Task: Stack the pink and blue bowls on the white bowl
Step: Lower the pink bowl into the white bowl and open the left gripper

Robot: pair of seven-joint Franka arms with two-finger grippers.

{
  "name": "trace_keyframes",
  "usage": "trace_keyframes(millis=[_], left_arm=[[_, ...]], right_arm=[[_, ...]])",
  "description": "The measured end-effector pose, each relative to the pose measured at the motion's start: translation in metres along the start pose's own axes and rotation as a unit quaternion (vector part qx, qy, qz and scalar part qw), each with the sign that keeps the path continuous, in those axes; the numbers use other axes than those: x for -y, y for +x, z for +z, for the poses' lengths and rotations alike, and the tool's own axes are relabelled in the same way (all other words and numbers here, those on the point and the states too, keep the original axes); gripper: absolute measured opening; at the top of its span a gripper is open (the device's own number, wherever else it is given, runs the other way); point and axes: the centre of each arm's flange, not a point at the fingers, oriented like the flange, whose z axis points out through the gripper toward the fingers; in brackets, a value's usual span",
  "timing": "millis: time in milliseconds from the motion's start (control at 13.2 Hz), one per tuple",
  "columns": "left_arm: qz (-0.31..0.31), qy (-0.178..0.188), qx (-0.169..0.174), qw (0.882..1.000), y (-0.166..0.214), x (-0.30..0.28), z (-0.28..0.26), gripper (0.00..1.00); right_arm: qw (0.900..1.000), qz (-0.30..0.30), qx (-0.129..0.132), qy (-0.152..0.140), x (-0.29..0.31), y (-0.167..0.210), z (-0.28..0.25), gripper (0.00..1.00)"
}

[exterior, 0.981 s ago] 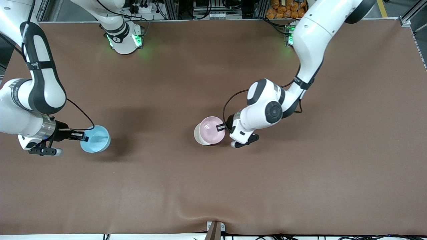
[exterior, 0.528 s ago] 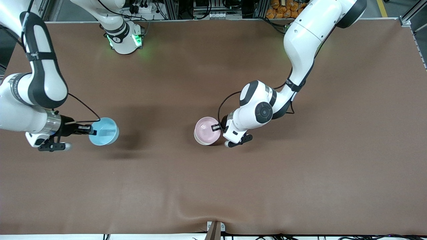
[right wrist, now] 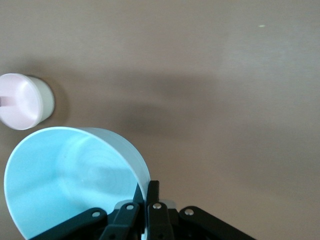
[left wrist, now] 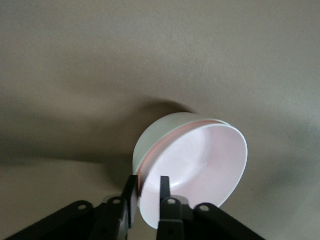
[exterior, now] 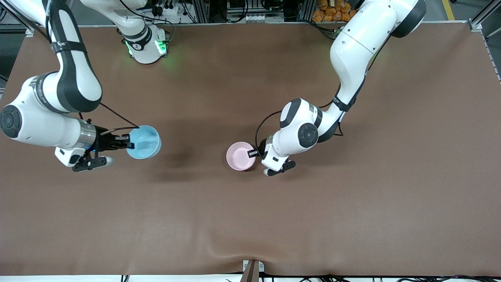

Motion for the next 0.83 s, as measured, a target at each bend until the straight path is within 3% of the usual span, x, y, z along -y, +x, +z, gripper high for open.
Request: trace_keyframes(millis=[151,377,679,830], left_arm=[[0.006,-0.001,0.000,1.000,-0.006,-0.006,0.001,0.35],[0.015,-0.011,-0.020,1.000,0.001,-0.017,-0.024,0.62],[0.033,0.011,-0.056,0.998,0.024,-0.021,-0.152,1.00],[0.035,0.042,-0.074,0.996,0.031,-0.005,-0.233,1.00]], right_arm=[[1.000,0.002,0.003,0.006,0.015,-0.001,0.000,0.03],[1.000,0.023,0.005,0.004,0.045,-0.003,0.004,0.03],[0.999,0.045,0.010,0.000,0.078,-0.004,0.012,0.03],[0.998,0.054,0.007,-0.002,0.090,-0.004,0.015,0.03]])
